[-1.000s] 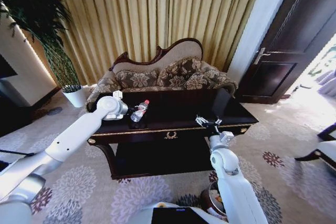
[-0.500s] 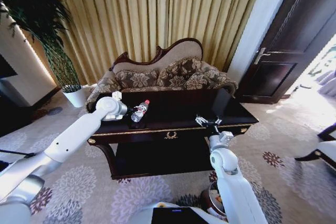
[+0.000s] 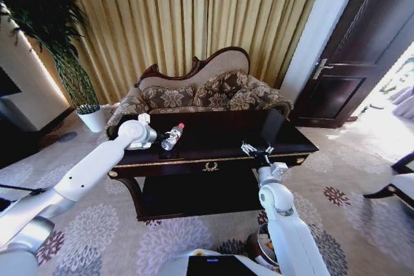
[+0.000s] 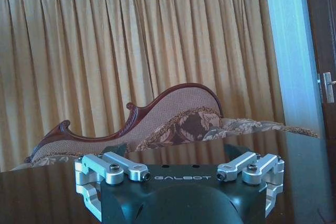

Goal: Move to the front of the table and place the trash on the table into the trash bin.

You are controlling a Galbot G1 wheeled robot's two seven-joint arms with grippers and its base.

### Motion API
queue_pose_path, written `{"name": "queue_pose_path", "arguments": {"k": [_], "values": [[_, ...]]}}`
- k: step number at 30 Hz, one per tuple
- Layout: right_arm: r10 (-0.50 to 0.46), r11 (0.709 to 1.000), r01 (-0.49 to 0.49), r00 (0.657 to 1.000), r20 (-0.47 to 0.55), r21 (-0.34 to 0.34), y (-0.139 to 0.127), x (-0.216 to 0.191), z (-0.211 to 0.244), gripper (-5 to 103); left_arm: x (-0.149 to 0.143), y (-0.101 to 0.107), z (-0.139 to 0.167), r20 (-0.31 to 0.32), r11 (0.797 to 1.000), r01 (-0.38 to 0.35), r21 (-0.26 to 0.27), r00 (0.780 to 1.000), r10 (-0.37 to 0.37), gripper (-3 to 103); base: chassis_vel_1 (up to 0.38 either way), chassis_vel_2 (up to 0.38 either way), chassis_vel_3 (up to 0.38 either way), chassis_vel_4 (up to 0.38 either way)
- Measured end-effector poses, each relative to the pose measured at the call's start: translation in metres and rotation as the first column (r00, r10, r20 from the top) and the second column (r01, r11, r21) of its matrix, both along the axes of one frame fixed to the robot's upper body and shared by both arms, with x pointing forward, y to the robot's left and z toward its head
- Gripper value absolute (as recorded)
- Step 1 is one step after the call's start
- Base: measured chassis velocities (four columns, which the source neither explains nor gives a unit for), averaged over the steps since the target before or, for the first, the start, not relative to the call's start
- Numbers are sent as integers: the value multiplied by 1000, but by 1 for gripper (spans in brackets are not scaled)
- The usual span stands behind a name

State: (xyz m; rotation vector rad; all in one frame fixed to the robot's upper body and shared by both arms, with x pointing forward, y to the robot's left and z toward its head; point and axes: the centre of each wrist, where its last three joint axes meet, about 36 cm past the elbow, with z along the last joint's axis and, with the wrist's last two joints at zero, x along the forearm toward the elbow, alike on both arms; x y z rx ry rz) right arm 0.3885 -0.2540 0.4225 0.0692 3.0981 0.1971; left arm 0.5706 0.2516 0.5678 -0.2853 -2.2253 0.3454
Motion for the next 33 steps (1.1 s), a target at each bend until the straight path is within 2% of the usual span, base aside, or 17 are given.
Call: {"name": "queue_pose_path", "arguments": {"k": [3, 6, 9, 10, 12, 21, 29, 33], "values": [[0, 1000, 0, 1000, 0, 0, 0, 1, -1, 100, 0, 0, 0, 0, 1000, -1, 0, 1000, 1, 78, 0, 0, 0, 0], [1, 1000, -1, 1000, 0, -1, 0, 1, -1, 100, 1, 0, 0, 1, 1000, -1, -1, 1000, 1, 76, 0, 0, 0, 0], [1, 1000, -1, 1000, -3, -3, 0, 2, -4, 100, 2, 1, 1, 4, 1000, -2, -4, 1000, 2, 64, 0, 0, 0, 0], [1, 1000, -1, 1000, -3, -3, 0, 2, -4, 100, 2, 1, 1, 4, 1000, -2, -4, 1000, 2, 64, 0, 0, 0, 0], [1, 1000, -1, 1000, -3, -3, 1, 2, -6, 100, 3, 1, 2, 6, 1000, -1, -6, 1000, 1, 54, 0, 0, 0, 0], [2, 1000, -2, 1000, 2, -1, 1, 5, -6, 100, 3, 2, 5, 29, 1000, -4, 10, 1000, 4, 35, 0, 0, 0, 0], [2, 1000, -2, 1000, 1, 3, 1, 5, -5, 100, 1, 4, 13, 74, 1000, 3, 21, 997, -5, 35, 0, 0, 0, 0], [2, 1000, -2, 1000, 2, 12, 1, 5, -2, 100, -3, 6, 18, 129, 999, 7, 48, 992, -13, 35, 0, 0, 0, 0]]}}
